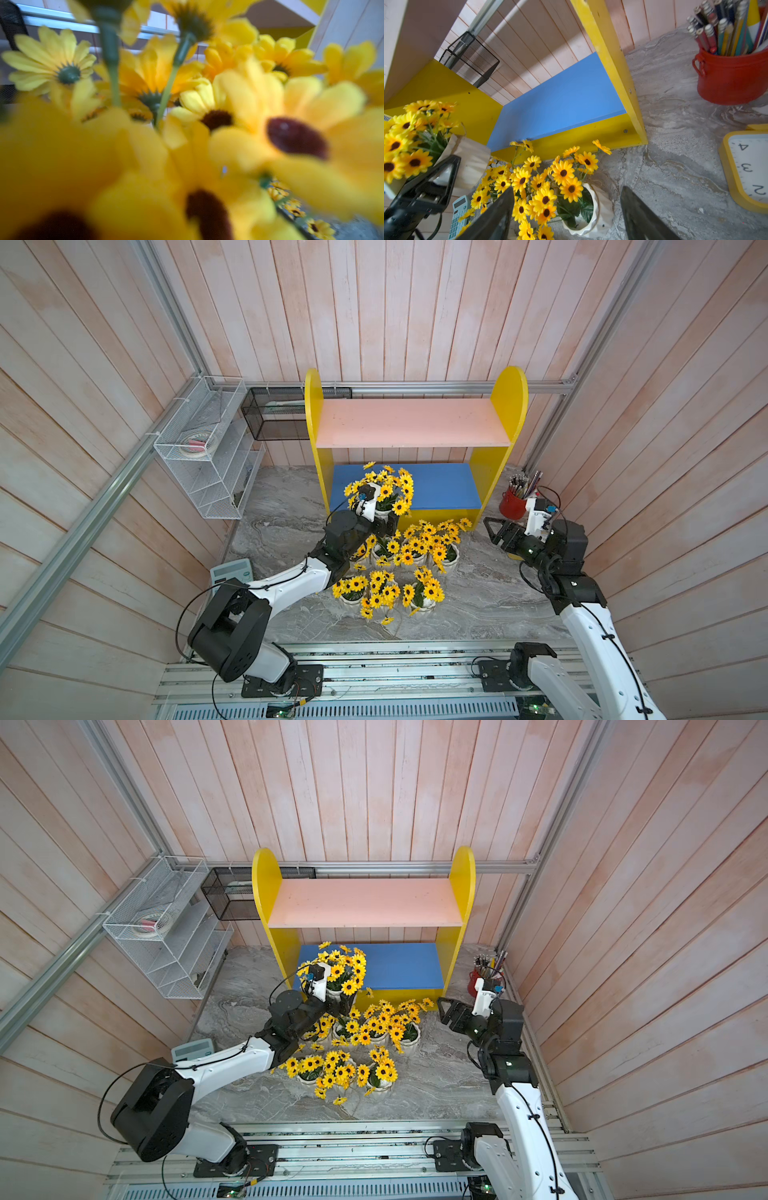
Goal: Take the sunflower pots off the shelves
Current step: Pick up the sunflower pot from the shelf, then place the sunflower pot at the center of the board, then move the sunflower pot to the center of the board.
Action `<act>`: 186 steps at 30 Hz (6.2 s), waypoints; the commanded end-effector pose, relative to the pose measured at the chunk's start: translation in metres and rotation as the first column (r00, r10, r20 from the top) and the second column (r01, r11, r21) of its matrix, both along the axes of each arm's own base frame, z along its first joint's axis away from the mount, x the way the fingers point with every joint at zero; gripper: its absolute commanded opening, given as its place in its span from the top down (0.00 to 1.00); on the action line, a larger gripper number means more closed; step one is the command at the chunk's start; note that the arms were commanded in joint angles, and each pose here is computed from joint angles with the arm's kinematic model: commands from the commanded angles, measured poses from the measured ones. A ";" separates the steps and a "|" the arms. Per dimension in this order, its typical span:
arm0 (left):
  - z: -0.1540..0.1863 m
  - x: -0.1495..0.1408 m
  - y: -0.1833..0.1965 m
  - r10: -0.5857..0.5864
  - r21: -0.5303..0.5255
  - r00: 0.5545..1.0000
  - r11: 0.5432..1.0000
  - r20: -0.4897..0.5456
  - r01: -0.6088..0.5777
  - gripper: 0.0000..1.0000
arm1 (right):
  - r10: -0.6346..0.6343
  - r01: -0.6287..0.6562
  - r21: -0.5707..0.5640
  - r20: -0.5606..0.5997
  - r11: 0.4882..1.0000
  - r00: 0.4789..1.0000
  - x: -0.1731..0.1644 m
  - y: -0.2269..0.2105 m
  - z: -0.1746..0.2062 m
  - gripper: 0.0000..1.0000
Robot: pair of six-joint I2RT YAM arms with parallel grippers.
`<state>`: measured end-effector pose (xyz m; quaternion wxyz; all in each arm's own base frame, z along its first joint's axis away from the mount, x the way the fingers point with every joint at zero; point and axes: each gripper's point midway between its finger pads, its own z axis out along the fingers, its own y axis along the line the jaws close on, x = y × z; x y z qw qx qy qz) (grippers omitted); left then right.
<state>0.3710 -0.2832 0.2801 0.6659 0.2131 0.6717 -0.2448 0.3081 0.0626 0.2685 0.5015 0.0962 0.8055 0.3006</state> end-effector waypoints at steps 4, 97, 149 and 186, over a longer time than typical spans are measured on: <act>0.083 -0.066 -0.041 -0.094 -0.078 0.983 0.991 0.157 0.108 1.00 | -0.109 0.105 0.049 0.076 0.993 0.991 0.030 -0.042 0.039 0.20; -0.180 -0.211 -0.220 -0.072 0.141 0.997 0.987 -0.003 0.072 0.00 | -0.083 0.016 0.272 0.239 0.962 0.967 0.006 -0.070 0.088 0.02; 0.060 -0.163 0.059 0.211 0.042 0.951 0.978 -0.226 -0.206 0.00 | -0.293 0.128 -0.267 -0.789 0.955 0.540 -0.072 -0.072 -0.181 1.00; 0.047 -0.126 0.073 0.231 0.083 0.938 0.973 -0.259 -0.217 0.00 | 0.060 0.080 0.116 -0.860 0.990 0.507 -0.117 0.048 -0.207 1.00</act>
